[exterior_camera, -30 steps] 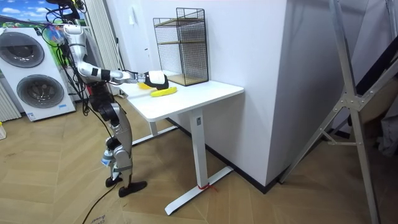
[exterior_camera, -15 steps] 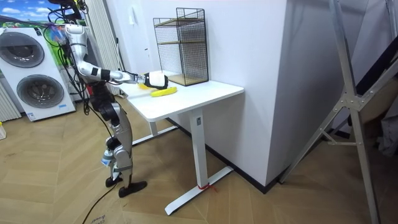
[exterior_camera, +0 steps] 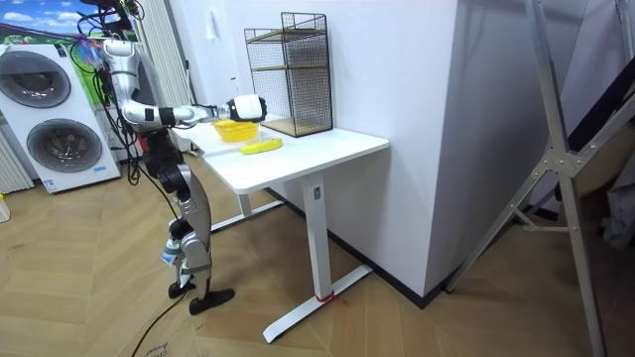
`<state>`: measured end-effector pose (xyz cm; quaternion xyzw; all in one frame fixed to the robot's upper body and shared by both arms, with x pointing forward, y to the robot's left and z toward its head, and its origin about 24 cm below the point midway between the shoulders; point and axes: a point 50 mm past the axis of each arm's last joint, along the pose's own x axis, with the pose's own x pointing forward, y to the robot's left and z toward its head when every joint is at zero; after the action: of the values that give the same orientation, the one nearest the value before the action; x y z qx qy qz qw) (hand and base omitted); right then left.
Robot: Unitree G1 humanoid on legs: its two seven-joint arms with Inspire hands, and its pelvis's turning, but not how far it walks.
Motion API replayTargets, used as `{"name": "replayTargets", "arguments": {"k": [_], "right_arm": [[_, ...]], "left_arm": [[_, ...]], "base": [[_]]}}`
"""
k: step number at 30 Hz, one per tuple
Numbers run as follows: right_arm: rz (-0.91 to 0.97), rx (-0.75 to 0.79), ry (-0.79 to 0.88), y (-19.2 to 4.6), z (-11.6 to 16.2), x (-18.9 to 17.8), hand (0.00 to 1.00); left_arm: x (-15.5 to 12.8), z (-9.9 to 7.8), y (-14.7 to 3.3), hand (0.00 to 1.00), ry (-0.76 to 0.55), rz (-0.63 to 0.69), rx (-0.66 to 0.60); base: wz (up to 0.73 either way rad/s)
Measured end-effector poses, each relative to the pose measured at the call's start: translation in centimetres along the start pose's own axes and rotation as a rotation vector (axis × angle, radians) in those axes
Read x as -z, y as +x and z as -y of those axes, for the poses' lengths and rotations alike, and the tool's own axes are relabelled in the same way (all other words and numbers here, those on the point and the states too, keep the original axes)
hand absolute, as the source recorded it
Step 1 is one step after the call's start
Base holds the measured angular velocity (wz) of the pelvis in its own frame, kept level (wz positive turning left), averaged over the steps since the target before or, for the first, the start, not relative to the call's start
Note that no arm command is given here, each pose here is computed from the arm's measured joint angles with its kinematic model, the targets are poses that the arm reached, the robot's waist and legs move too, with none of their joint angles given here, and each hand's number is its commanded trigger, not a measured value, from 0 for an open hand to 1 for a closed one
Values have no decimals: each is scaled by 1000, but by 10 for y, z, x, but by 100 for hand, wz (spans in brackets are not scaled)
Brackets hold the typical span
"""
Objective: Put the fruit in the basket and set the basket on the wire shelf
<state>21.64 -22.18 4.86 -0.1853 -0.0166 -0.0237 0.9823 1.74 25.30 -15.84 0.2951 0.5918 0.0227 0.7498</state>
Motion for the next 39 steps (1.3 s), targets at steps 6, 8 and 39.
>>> {"name": "replayTargets", "arguments": {"k": [6,8,39], "right_arm": [[15,4,46,0,0,-3,100],[18,5,59,0,0,-4,100],[129,-480,-58,-3,-53,-32,0]], "left_arm": [[1,1,0,0,-1,-3,4],[3,2,0,0,1,-12,9],[-8,0,4,0,62,15,60]], "base": [[0],[-2],[-2]]}}
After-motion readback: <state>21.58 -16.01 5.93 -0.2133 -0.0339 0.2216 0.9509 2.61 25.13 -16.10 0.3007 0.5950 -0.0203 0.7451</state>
